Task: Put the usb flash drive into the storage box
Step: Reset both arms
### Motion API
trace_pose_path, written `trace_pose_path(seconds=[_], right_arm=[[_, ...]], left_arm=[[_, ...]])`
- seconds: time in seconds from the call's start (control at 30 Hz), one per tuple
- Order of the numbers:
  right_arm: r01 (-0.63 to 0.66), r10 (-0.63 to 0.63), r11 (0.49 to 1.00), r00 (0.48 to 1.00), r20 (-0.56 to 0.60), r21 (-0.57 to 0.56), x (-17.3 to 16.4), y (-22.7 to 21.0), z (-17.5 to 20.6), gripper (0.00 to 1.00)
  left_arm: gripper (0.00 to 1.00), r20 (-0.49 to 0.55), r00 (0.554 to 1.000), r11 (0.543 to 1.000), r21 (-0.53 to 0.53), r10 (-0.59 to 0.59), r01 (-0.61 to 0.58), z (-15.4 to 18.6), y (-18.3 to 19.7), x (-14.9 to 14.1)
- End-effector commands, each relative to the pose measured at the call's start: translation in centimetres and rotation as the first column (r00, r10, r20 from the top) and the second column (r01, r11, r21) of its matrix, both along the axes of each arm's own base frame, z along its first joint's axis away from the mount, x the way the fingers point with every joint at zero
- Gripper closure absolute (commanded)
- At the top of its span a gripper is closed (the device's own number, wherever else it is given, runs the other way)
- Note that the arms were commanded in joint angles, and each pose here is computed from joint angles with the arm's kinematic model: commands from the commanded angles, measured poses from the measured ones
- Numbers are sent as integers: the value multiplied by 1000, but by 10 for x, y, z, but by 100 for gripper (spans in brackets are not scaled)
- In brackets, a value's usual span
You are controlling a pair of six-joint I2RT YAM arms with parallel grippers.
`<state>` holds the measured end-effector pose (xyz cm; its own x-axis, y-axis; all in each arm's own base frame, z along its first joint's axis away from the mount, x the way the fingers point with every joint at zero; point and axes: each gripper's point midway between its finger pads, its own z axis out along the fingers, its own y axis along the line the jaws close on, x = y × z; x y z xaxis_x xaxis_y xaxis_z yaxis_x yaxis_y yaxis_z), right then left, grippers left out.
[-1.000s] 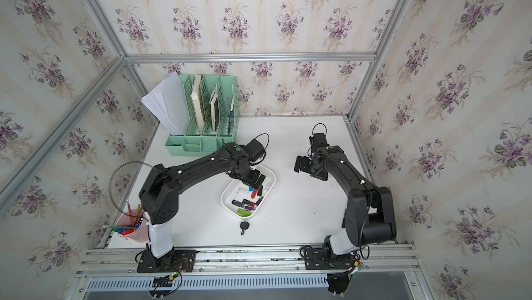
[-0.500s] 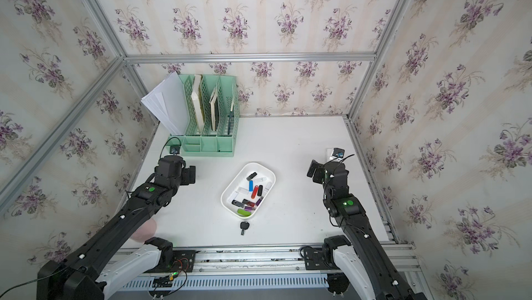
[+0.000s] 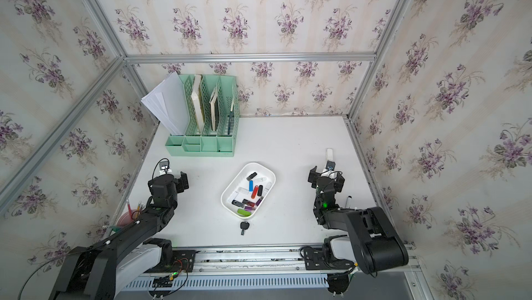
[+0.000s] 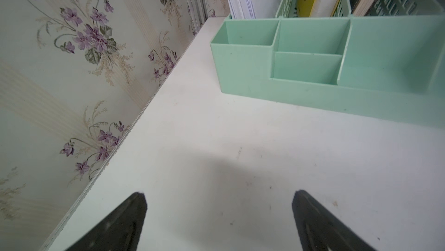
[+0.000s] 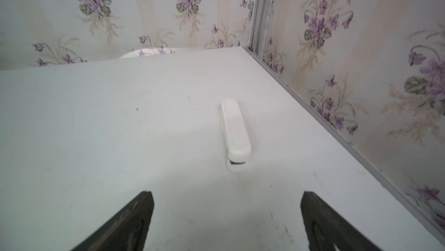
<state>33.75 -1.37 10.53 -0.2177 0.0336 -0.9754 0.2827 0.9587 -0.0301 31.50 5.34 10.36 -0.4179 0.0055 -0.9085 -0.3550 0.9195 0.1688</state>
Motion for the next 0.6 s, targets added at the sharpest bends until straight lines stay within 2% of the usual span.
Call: trace_pose_path(seconds=[0.0, 0.07, 0.1, 0.13, 0.17, 0.2, 0.27, 0.33, 0.57], right_arm=[[-38, 42, 999, 973, 226, -20, 12, 2, 44, 0], [-80, 79, 997, 979, 188, 3, 10, 5, 31, 0], [-72, 73, 997, 965, 251, -16, 7, 3, 40, 0], [-71, 77, 997, 965, 249, -34, 7, 5, 40, 0], [-85, 91, 996, 973, 210, -37, 8, 10, 35, 0], [-89, 91, 996, 975, 203, -20, 8, 9, 34, 0], [-77, 85, 996, 963, 255, -43, 4, 8, 42, 0], [-90, 97, 995, 969, 229, -42, 3, 12, 38, 0], [-67, 72, 997, 975, 210, -31, 13, 8, 35, 0]], left_arm=[[1, 139, 988, 998, 6, -70, 69, 32, -8, 35], [1, 114, 983, 989, -19, -146, 149, 15, -18, 57], [1, 70, 973, 976, 1, -219, 220, -3, -28, 72], [1, 49, 969, 971, 22, -240, 240, -9, -32, 82], [1, 50, 969, 970, 6, -242, 242, -10, -33, 78], [1, 2, 976, 976, -17, -216, 216, -10, -30, 75], [1, 19, 983, 983, 8, -185, 185, -9, -25, 78], [1, -6, 983, 983, -11, -182, 182, -10, -25, 76], [1, 3, 983, 983, -6, -182, 182, -9, -25, 76]])
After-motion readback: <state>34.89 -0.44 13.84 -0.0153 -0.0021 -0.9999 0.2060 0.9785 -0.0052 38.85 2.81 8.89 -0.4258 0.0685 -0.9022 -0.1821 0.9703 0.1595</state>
